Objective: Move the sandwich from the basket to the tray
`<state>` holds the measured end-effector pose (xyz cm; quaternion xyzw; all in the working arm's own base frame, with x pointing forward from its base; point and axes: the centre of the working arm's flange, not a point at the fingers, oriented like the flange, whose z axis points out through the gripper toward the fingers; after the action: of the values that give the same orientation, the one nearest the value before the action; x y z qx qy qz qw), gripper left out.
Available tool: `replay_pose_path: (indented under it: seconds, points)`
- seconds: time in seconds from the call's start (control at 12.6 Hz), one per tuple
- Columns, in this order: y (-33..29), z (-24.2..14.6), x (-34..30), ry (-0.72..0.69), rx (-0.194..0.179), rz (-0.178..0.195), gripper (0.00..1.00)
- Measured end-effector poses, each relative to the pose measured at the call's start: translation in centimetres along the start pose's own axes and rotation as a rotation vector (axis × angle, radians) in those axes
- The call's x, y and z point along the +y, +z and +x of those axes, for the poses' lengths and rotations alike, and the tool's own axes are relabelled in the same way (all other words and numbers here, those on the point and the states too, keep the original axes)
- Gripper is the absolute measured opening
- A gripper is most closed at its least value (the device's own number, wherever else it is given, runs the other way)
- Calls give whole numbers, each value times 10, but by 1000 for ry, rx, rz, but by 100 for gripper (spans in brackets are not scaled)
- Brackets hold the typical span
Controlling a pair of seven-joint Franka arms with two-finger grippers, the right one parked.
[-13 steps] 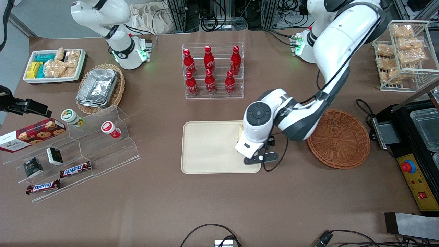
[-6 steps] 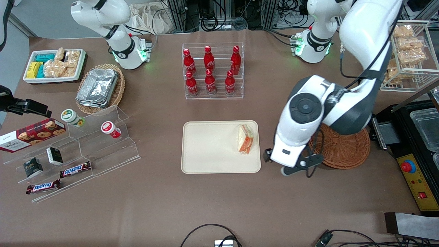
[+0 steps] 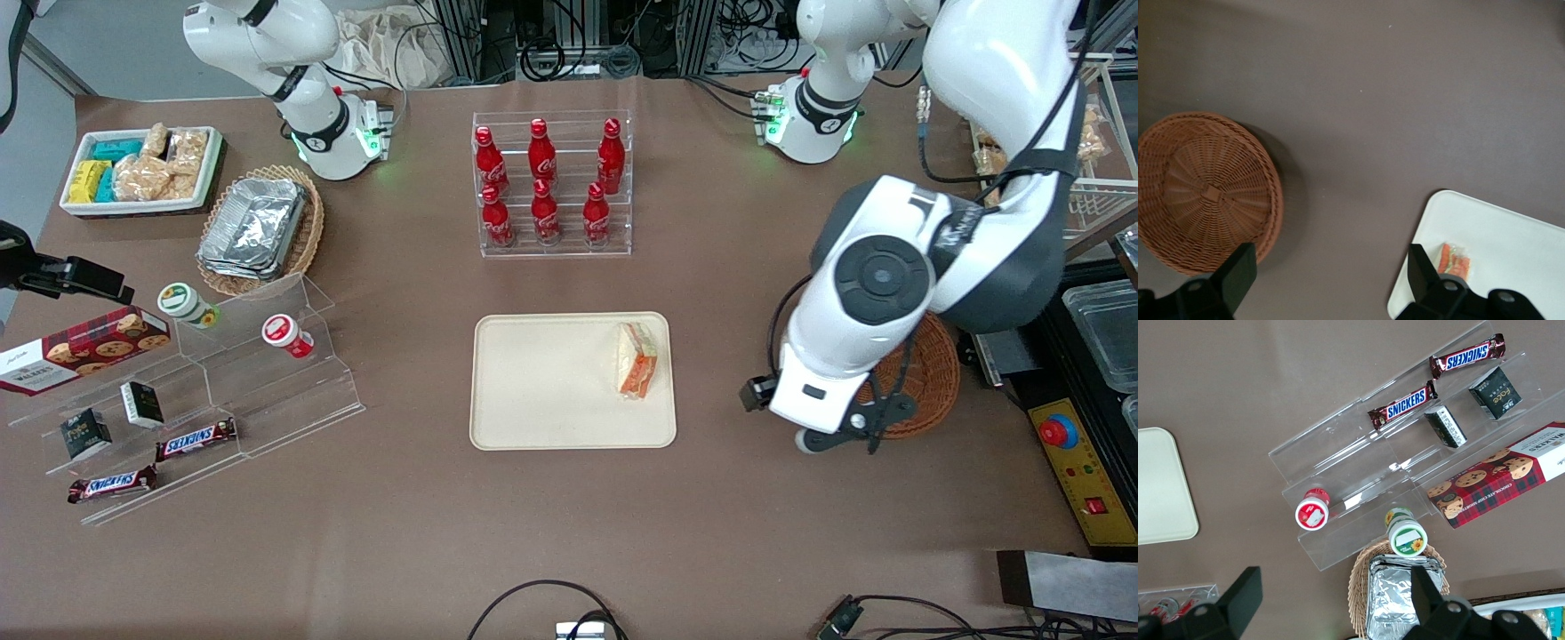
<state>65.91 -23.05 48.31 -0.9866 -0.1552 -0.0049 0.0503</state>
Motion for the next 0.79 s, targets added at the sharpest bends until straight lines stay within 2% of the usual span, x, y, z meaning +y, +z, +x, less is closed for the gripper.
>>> replay_pose_path:
  seconds: [0.16,0.32,0.48,0.63,0.79]
  points:
    - [-6,13,-29,24,-19,6,100]
    - [-11,20,-45,49,-23,8,100]
    - [-16,21,-55,77,-43,-9,100]
    - [-20,30,-86,104,-77,-42,100]
    - [-29,40,-129,151,-85,-58,100]
